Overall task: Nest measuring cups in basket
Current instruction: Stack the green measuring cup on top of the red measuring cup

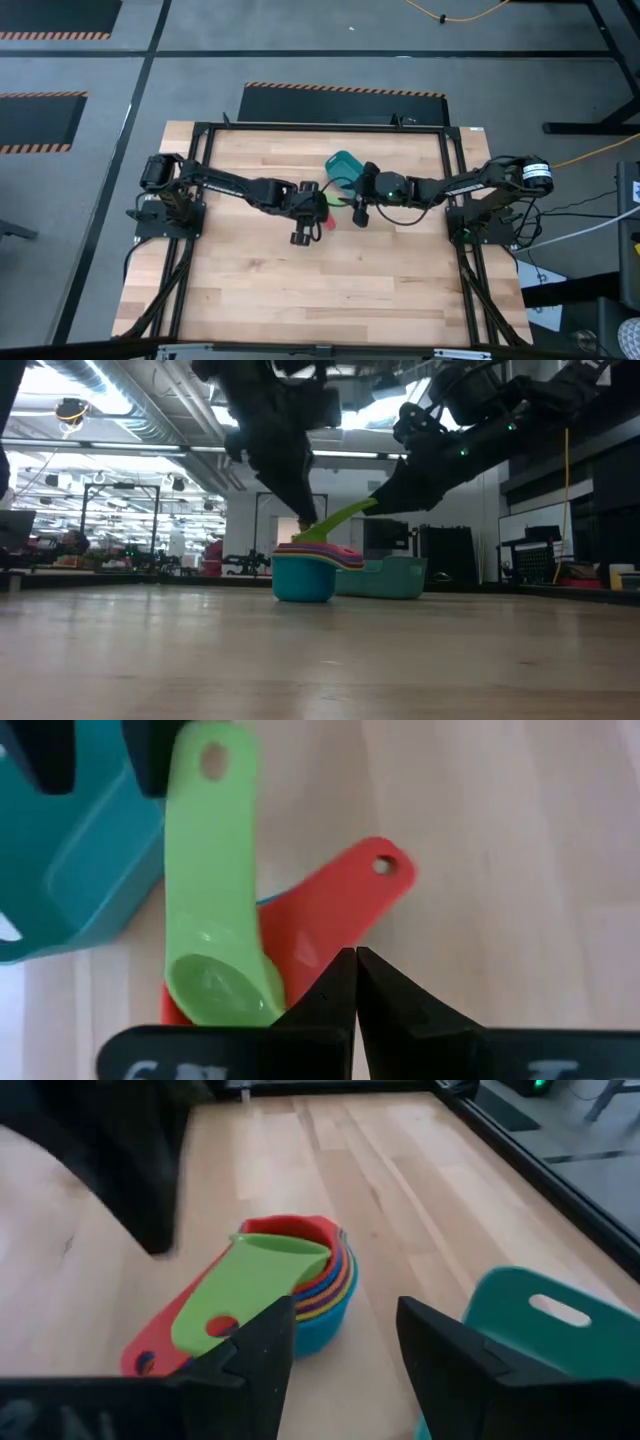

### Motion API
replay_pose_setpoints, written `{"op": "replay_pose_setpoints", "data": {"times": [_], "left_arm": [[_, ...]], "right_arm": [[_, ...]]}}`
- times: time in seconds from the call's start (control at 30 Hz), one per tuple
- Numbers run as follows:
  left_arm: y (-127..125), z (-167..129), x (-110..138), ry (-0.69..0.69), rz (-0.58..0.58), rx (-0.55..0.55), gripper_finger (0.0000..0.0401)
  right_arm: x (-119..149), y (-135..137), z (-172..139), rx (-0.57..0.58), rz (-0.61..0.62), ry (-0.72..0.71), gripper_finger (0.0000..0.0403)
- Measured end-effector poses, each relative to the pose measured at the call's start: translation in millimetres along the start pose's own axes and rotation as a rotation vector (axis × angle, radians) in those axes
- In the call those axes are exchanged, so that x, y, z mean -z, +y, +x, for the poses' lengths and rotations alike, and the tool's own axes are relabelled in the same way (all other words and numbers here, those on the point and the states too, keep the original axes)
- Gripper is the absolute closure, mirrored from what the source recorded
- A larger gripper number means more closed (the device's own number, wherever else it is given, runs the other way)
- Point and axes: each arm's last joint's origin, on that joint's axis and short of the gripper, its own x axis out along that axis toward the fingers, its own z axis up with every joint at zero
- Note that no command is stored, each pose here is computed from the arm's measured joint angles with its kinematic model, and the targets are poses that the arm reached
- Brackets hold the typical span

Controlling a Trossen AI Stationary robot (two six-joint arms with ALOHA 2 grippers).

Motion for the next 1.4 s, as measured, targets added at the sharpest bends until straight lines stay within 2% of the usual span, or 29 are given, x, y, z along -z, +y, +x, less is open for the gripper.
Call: {"op": "replay_pose_setpoints", "data": {"times": [0.1,0.3,0.53,0.67,0.83,1.07,1.27,1.4], "left_arm": [[7,4,3,0.018,-0.016,-0.009,0.0400],[15,2,1,-0.003,-0.037,-0.034,0.0399],[14,1,-1,-0.023,-0.034,-0.065,0.0399],[7,0,-2,-0.026,-0.017,-0.054,0.0399],[-1,-1,-2,-0.019,0.010,-0.039,0.0398],[-6,-6,2,0.060,0.014,-0.027,0.0398],[-7,-6,8,0.128,0.016,-0.011,0.0398],[-8,-5,8,0.126,0.014,0.014,0.0400]], "right_arm": [[0,1,0,-0.026,0.001,-0.003,0.0221],[-1,4,0,-0.147,0.000,-0.005,0.0221],[0,10,-1,-0.254,-0.007,-0.001,0.0221],[0,14,-2,-0.272,-0.016,-0.002,0.0221],[-1,14,-2,-0.271,-0.014,-0.011,0.0221],[-2,16,-3,-0.277,0.004,-0.022,0.0221],[-3,12,-2,-0.133,0.013,-0.031,0.0221],[-3,12,-1,-0.117,0.016,-0.037,0.0221]]}}
